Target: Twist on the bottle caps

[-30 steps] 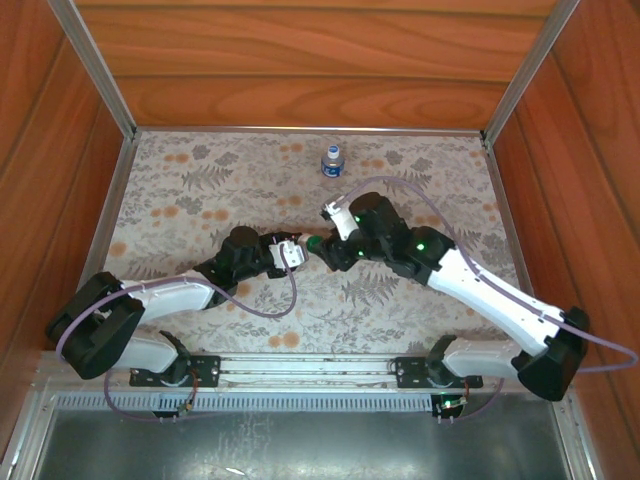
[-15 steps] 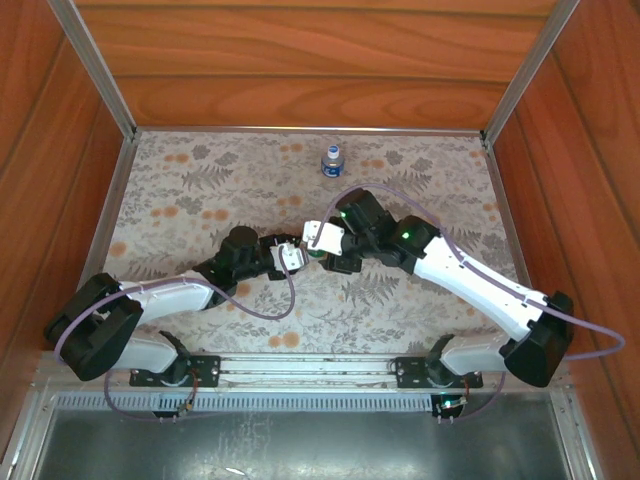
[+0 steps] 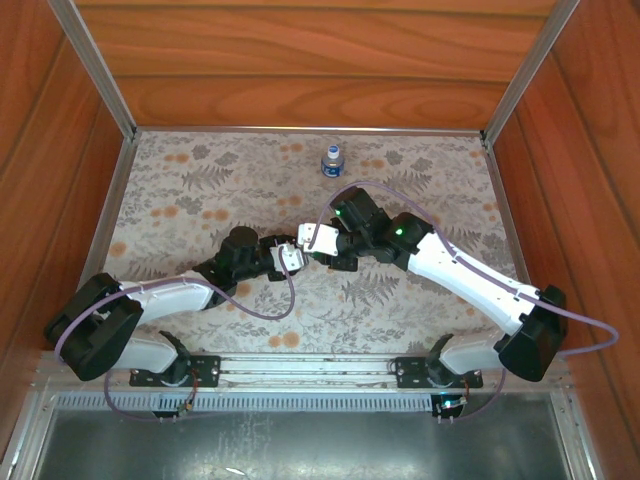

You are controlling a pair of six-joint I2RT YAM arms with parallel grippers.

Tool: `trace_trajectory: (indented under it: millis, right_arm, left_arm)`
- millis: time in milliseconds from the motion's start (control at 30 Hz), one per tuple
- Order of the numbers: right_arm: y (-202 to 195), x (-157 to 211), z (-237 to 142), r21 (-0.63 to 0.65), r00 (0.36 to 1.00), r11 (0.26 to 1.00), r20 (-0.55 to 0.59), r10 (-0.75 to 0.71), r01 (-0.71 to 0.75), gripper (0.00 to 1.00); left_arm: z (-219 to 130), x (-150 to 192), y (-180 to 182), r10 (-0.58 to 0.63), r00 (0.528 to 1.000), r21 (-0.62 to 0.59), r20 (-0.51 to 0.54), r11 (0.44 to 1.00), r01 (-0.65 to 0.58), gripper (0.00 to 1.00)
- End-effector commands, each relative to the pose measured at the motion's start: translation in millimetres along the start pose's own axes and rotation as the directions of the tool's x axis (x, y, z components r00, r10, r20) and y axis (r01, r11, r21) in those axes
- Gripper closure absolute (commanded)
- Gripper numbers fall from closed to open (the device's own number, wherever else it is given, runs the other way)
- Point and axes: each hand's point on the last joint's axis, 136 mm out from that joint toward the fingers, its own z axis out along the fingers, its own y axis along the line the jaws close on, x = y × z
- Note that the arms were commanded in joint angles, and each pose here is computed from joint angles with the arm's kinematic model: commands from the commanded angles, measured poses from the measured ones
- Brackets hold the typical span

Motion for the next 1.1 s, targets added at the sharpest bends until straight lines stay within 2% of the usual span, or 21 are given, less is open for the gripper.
trace_trajectory:
  millis: [0,67,133,267,400,533,600,633,733,833,900,967,1033,1067]
  right_arm:
    - [2.0,-10.5,-3.0,-0.022,0.998,0.999,0.048,0.044,-0.043,0.69]
    - [1.8,-13.4,-2.5,-0.022,0.993,0.995,0.07,0.099,-0.098,0.7]
    - [-10.8,-16.3,-1.4,0.032,0.964,0.967,0.098,0.248,-0.252,0.75]
    - [-33.1,-7.3,0.7,0.129,0.846,0.837,0.124,0.519,-0.532,0.78]
    - [-28.6,-10.5,2.0,0.055,0.664,0.664,0.148,0.733,-0.746,0.79]
    - [-22.9,-19.3,6.1,-0.062,0.388,0.4,0.149,0.909,-0.914,0.8]
    - [-18.2,-15.6,11.4,-0.075,0.272,0.281,0.113,0.956,-0.957,0.8]
    - [-16.5,-12.9,13.6,-0.069,0.241,0.248,0.099,0.965,-0.966,0.8]
    - [-12.5,-4.9,14.6,-0.039,0.223,0.226,0.075,0.972,-0.973,0.79]
    - [-17.3,2.8,5.1,0.015,0.271,0.271,0.106,0.957,-0.963,0.74]
    - [-23.7,5.8,-5.0,0.052,0.351,0.347,0.141,0.926,-0.937,0.64]
    - [-32.9,6.2,-19.1,0.104,0.47,0.458,0.191,0.862,-0.883,0.48]
    - [-40.8,4.2,-33.5,0.147,0.566,0.547,0.239,0.789,-0.824,0.37]
    - [-45.9,3.8,-42.1,0.172,0.592,0.567,0.27,0.759,-0.806,0.34]
  left_arm:
    - [-1.6,-6.0,-5.5,0.017,1.0,0.024,0.024,1.0,-0.017,0.49]
    - [-1.1,-5.6,-2.2,0.016,1.0,0.009,0.015,1.0,-0.016,0.49]
    - [-2.0,-6.4,3.1,0.021,1.0,-0.015,0.009,1.0,-0.021,0.49]
    - [-2.1,-4.1,8.3,0.028,1.0,-0.042,-0.01,0.999,-0.028,0.49]
    - [-0.7,-4.0,11.5,0.029,0.999,-0.051,-0.015,0.998,-0.029,0.49]
    - [2.1,-3.4,12.6,0.027,0.999,-0.05,-0.019,0.998,-0.028,0.49]
    - [3.5,-2.6,11.6,0.027,0.999,-0.044,-0.021,0.999,-0.028,0.49]
    - [4.0,-2.4,11.2,0.027,0.999,-0.041,-0.021,0.999,-0.028,0.49]
    - [4.1,-2.1,10.6,0.025,0.999,-0.038,-0.02,0.999,-0.026,0.49]
    - [3.7,-1.8,9.4,0.016,1.0,-0.036,-0.02,0.999,-0.017,0.49]
    - [3.6,-2.4,9.4,-0.026,1.0,-0.032,-0.014,0.999,0.025,0.49]
    - [1.5,-7.7,15.1,-0.154,0.988,-0.016,0.022,0.988,0.154,0.49]
    - [-3.3,-13.8,27.2,-0.327,0.943,0.026,0.07,0.945,0.325,0.49]
    - [-6.2,-16.8,33.0,-0.406,0.91,0.054,0.09,0.914,0.402,0.5]
